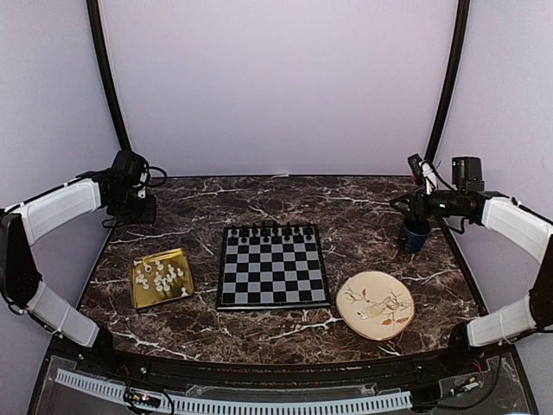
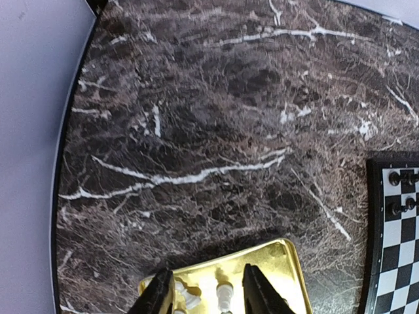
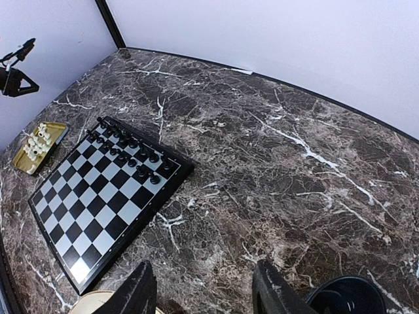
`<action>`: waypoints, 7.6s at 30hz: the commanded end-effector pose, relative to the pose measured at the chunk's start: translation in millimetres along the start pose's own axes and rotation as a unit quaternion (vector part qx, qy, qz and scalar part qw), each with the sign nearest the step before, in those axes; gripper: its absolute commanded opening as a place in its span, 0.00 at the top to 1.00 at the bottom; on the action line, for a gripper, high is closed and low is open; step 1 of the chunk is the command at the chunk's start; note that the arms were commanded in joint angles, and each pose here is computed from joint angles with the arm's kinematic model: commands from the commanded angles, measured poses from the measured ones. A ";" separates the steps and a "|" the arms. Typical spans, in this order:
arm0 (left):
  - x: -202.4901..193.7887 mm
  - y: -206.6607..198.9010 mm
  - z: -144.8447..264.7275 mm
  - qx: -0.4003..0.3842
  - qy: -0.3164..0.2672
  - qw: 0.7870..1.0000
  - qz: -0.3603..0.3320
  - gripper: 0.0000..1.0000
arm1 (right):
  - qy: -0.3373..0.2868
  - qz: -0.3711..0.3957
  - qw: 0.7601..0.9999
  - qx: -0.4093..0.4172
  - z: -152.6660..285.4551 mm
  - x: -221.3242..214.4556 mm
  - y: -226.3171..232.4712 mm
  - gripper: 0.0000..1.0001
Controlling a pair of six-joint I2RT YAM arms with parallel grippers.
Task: Set up the chess pieces on the board
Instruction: Pick up the queen from the storage box, then place the queen at d1, then pick up the pawn from the storage box.
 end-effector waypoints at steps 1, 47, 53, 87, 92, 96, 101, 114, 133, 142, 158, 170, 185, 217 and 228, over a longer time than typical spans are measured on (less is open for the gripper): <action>-29.2 -14.4 -18.6 -0.060 0.091 0.994 0.008 0.62 | -0.004 0.024 1.000 0.017 -3.3 0.3 -1.2 0.49; -79.2 -21.6 -62.1 -0.047 0.214 0.976 0.003 0.71 | 0.024 0.014 0.999 0.021 -16.4 -13.1 -11.7 0.47; -81.2 -22.8 -64.3 -0.052 0.221 0.974 0.001 0.82 | 0.025 0.013 0.999 0.019 -17.3 -13.7 -13.0 0.46; -22.6 -184.9 56.2 -0.361 -0.003 0.895 -0.263 0.99 | 0.034 0.011 0.999 0.014 -21.5 -18.3 -17.9 0.46; -30.5 -229.9 63.9 -0.342 0.006 0.867 -0.364 0.98 | 0.036 0.012 0.999 0.013 -22.2 -19.4 -18.7 0.46; -43.6 -259.1 58.6 -0.310 0.030 0.843 -0.438 0.98 | 0.036 0.016 0.999 0.011 -21.7 -19.2 -18.7 0.46; -57.6 -285.4 55.1 -0.294 0.055 0.815 -0.496 0.98 | 0.037 0.019 0.999 0.010 -21.0 -19.8 -17.8 0.46; -84.2 -308.6 42.7 -0.298 0.093 0.788 -0.530 0.98 | 0.038 0.025 0.999 0.009 -20.2 -19.6 -17.3 0.46; -92.7 -314.5 33.2 -0.291 0.105 0.782 -0.541 0.95 | 0.043 0.026 0.999 0.007 -20.9 -21.4 -18.8 0.46; -96.3 -318.7 31.9 -0.292 0.108 0.779 -0.545 0.94 | 0.044 0.026 0.999 0.006 -21.1 -21.9 -18.9 0.46; -96.6 -319.5 30.6 -0.278 0.107 0.783 -0.546 0.76 | 0.045 0.026 0.999 0.006 -21.0 -22.3 -19.0 0.46; -56.6 -303.4 80.1 -0.275 0.006 0.812 -0.515 0.57 | 0.047 0.025 0.999 0.007 -22.5 -23.1 -19.7 0.46; 2.5 -123.4 77.0 -0.081 -0.171 0.963 -0.193 0.01 | 0.046 0.025 0.999 0.010 -21.7 -21.9 -18.7 0.46; -72.8 -42.9 -51.2 -0.095 0.238 0.967 0.000 0.71 | 0.061 0.021 0.998 0.002 -27.7 -28.6 -25.4 0.46; -81.9 -54.7 -63.4 -0.119 0.254 0.960 -0.004 0.71 | 0.057 0.025 0.998 0.003 -25.6 -27.2 -23.3 0.45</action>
Point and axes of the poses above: each gripper's point midway between its finger pads, its own z axis back along the fingers, its own y axis along the line the jaws close on, x = y × z, the point moved 8 cm from there along z, back along the fingers, and after that the axes turned 11 degrees about -z, right-handed, at the moved point
